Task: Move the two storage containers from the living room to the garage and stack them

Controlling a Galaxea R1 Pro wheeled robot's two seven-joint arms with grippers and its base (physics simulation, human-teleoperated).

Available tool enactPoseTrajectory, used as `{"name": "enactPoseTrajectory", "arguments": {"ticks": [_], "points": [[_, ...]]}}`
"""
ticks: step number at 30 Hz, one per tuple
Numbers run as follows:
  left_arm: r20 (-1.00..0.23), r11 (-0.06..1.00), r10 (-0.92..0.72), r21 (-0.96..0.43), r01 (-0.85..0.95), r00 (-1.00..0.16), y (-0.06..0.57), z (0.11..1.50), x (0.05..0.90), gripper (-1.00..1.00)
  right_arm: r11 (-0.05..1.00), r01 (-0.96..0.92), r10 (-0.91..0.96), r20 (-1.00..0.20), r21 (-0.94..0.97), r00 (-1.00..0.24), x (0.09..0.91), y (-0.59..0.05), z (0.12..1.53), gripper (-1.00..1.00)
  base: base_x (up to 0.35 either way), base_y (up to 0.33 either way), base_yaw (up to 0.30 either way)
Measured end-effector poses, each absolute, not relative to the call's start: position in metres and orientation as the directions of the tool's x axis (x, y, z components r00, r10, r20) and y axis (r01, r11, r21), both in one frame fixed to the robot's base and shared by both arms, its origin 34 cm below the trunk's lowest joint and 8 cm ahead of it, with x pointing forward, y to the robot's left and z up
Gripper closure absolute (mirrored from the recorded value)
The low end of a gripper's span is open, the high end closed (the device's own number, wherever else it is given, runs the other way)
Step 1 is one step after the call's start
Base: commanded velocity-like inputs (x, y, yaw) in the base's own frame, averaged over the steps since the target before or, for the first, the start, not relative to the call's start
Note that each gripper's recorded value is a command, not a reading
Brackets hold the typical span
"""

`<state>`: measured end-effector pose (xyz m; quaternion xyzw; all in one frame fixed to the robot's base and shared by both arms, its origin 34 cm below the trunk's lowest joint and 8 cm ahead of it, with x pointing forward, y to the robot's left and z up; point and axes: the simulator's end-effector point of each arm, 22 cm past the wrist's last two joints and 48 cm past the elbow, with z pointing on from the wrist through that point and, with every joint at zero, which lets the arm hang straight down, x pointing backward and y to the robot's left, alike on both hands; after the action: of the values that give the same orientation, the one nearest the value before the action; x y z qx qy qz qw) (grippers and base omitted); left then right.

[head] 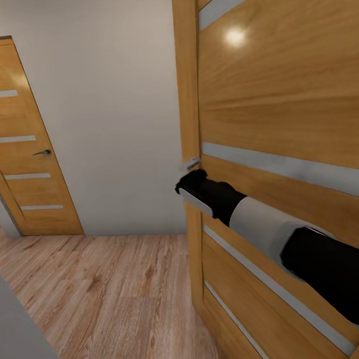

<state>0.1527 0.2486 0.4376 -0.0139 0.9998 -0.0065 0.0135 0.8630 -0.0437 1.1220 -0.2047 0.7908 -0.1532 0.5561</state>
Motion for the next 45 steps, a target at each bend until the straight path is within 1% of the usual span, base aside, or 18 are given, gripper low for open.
{"name": "enactPoseTrajectory", "arguments": {"ticks": [2, 6, 11, 19, 30, 34, 45], "points": [[-0.027, 1.000, -0.028, -0.013, -0.028, -0.999, 0.249, 0.438, 0.153, -1.00, 0.871, -0.134, -0.489, -0.809, -0.473, -0.325, 0.867, -0.057, 1.113, -1.00, 0.000, 0.000, 0.000], [-0.027, 1.000, -0.028, -0.013, -0.028, -0.999, 0.249, 0.438, 0.153, -1.00, 0.882, -0.110, -0.466, -0.819, -0.457, -0.334, 0.874, -0.069, 1.106, -1.00, 0.000, 0.000, 0.000], [-0.027, 1.000, -0.028, -0.013, -0.028, -0.999, 0.249, 0.438, 0.153, -1.00, 0.884, -0.076, -0.454, -0.807, -0.462, -0.376, 0.879, -0.091, 1.091, -1.00, 0.000, 0.000, 0.000], [-0.027, 1.000, -0.028, -0.013, -0.028, -0.999, 0.249, 0.438, 0.153, -1.00, 0.886, -0.047, -0.439, -0.803, -0.461, -0.404, 0.883, -0.109, 1.081, -1.00, 0.000, 0.000, 0.000], [-0.027, 1.000, -0.028, -0.013, -0.028, -0.999, 0.249, 0.438, 0.153, -1.00, 0.891, -0.028, -0.423, -0.805, -0.454, -0.415, 0.886, -0.118, 1.083, -1.00, 0.000, 0.000, 0.000], [-0.027, 1.000, -0.028, -0.013, -0.028, -0.999, 0.249, 0.438, 0.153, -1.00, 0.883, 0.013, -0.418, -0.801, -0.469, -0.429, 0.891, -0.138, 1.093, -1.00, 0.000, 0.000, 0.000], [-0.027, 1.000, -0.029, -0.013, -0.028, -0.999, 0.249, 0.438, 0.153, -1.00, 0.885, 0.047, -0.400, -0.807, -0.464, -0.435, 0.896, -0.153, 1.098, -1.00, 0.000, 0.000, 0.000]]}}
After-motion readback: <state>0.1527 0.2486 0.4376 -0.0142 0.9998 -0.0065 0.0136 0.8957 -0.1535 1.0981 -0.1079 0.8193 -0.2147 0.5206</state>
